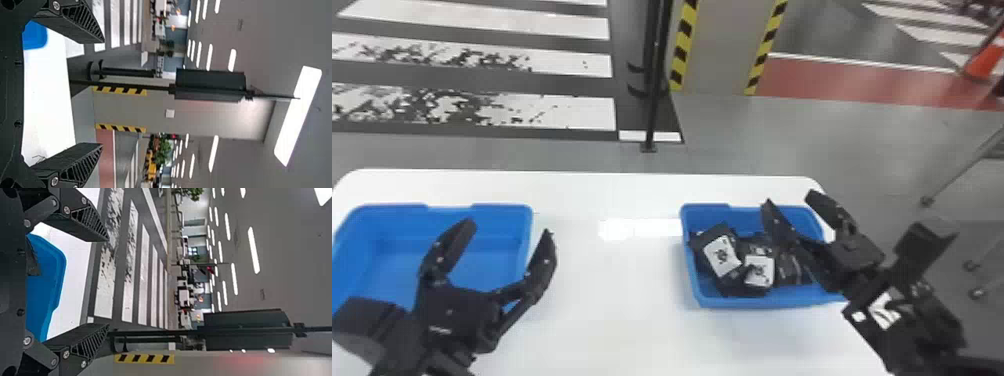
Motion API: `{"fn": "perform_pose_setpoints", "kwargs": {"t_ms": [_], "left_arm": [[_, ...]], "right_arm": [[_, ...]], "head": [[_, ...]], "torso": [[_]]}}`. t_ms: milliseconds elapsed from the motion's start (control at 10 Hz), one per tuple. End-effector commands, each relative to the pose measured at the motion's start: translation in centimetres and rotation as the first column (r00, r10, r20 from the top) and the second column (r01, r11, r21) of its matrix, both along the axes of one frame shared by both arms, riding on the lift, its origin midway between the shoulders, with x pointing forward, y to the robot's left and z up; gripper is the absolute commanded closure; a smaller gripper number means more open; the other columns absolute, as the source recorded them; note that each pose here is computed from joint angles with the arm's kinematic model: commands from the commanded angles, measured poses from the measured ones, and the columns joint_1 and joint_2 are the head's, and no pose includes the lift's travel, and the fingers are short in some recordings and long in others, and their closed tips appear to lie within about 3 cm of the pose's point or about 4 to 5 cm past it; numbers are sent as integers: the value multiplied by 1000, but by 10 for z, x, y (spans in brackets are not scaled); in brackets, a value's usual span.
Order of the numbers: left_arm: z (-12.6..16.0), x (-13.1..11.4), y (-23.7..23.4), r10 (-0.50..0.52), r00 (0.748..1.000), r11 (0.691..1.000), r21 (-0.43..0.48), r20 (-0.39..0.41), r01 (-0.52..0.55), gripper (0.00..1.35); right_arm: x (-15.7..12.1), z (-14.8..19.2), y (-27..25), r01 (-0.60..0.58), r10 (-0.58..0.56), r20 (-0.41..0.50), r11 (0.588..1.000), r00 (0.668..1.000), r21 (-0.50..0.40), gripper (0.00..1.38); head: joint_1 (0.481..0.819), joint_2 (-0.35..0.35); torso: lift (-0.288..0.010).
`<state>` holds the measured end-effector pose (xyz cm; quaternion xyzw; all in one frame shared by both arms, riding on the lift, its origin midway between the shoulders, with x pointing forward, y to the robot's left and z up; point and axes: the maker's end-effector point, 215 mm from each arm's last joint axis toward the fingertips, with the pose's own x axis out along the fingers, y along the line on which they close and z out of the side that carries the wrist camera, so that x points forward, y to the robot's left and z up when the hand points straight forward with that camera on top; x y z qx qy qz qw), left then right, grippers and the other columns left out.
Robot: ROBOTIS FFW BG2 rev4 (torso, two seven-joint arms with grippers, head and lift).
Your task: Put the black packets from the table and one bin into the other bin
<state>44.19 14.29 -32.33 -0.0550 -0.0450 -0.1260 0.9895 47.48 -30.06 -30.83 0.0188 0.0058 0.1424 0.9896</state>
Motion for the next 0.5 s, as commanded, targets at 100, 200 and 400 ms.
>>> {"fn": "perform_pose_setpoints", "kwargs": {"t_ms": [100, 200, 400], "left_arm": [[-17, -31, 35, 171, 980, 976, -119, -102, -183, 96], [-13, -40, 46, 227, 968, 962, -130, -109, -240, 96], [-2, -49, 48, 237, 969, 965, -100, -76, -244, 96]], "right_arm": [[-55, 3, -7, 87, -86, 35, 995, 996, -41, 246], [-65, -5, -8, 102, -101, 14, 994, 995, -45, 246], [-77, -18, 1, 83, -86, -39, 995, 996, -57, 248]], "head": [[695, -185], [695, -179], [695, -163]], "torso": [[-110], [-110], [-110]]}}
